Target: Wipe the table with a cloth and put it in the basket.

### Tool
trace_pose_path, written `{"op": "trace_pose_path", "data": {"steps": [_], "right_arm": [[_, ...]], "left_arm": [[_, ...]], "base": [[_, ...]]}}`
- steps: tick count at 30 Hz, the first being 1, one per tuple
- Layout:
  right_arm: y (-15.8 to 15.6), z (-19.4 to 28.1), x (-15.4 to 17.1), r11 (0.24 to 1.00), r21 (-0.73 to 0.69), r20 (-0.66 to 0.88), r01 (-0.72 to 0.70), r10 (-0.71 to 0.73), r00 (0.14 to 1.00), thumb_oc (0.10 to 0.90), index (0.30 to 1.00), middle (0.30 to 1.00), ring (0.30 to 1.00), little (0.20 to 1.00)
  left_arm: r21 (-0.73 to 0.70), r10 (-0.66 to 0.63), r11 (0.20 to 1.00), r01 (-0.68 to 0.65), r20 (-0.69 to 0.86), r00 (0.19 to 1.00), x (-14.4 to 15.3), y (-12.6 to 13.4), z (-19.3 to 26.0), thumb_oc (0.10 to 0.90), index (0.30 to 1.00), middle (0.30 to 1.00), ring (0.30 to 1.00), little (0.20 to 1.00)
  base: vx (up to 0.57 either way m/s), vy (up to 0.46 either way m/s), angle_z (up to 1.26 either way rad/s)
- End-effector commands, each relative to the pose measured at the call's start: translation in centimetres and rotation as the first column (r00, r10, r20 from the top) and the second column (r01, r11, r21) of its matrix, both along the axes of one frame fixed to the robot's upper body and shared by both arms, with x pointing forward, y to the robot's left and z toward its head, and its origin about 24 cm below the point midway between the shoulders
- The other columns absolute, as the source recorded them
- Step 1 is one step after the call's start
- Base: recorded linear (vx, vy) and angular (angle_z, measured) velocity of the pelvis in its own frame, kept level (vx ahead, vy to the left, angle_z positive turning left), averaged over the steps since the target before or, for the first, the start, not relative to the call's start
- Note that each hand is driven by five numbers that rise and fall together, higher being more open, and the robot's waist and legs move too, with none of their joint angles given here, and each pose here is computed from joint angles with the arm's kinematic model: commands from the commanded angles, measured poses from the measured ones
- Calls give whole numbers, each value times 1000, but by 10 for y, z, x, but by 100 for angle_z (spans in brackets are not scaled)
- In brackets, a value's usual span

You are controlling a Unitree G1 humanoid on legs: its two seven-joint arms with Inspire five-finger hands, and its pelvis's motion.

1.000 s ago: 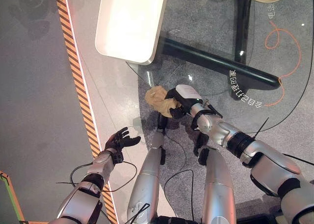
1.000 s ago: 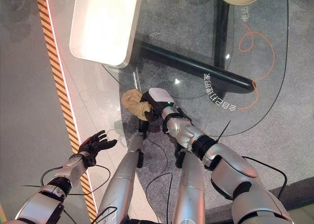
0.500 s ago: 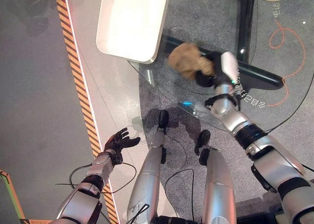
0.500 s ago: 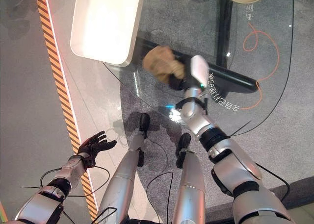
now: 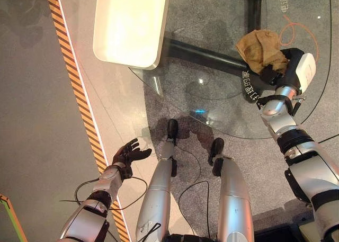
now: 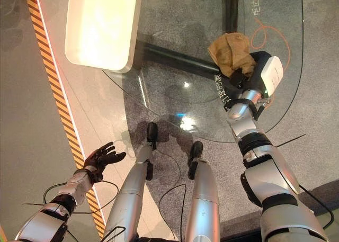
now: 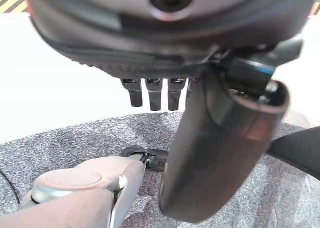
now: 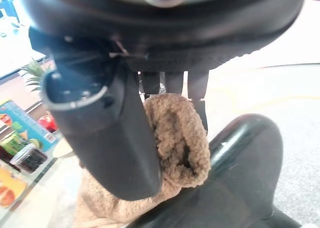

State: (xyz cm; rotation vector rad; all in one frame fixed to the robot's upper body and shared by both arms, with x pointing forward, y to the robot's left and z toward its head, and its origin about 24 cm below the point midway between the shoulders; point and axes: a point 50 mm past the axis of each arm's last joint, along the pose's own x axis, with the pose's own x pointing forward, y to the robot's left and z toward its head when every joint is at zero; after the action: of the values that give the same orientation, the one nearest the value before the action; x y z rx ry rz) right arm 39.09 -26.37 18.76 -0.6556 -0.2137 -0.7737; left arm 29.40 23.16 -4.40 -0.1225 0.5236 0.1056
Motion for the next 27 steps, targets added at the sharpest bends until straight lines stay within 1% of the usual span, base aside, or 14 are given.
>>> {"op": "trace_pose_path", "data": {"steps": [1,5,6,11,17,27], "right_arm": [[-61,39,-23,966,27,155,258,-259,953,100,300,300,300,200],[-85,24,-36,924,103,105,368,-378,920,100,300,300,300,200],[-93,19,-41,904,149,94,401,-416,904,100,300,300,300,200],[-115,6,-58,840,269,77,472,-507,858,100,300,300,300,200],[-130,2,-69,783,376,77,496,-560,825,100,300,300,300,200],[-137,-1,-75,746,457,80,484,-576,813,100,300,300,300,200]], "left_arm": [[44,74,996,-71,-63,995,-20,27,-11,800,900,900,900,900],[47,84,996,-81,-60,995,-18,31,-8,800,900,900,900,900],[51,86,995,-83,-62,994,-19,33,-7,800,900,900,900,900],[61,97,994,-93,-65,993,-19,42,-4,800,900,900,900,900],[70,109,992,-104,-63,992,-19,52,0,800,900,900,900,900],[78,120,990,-115,-64,991,-18,61,4,800,900,900,900,900]], "base": [[8,-20,3],[3,-8,0],[14,-37,0],[7,-28,0],[0,0,0],[0,-1,-1]]}}
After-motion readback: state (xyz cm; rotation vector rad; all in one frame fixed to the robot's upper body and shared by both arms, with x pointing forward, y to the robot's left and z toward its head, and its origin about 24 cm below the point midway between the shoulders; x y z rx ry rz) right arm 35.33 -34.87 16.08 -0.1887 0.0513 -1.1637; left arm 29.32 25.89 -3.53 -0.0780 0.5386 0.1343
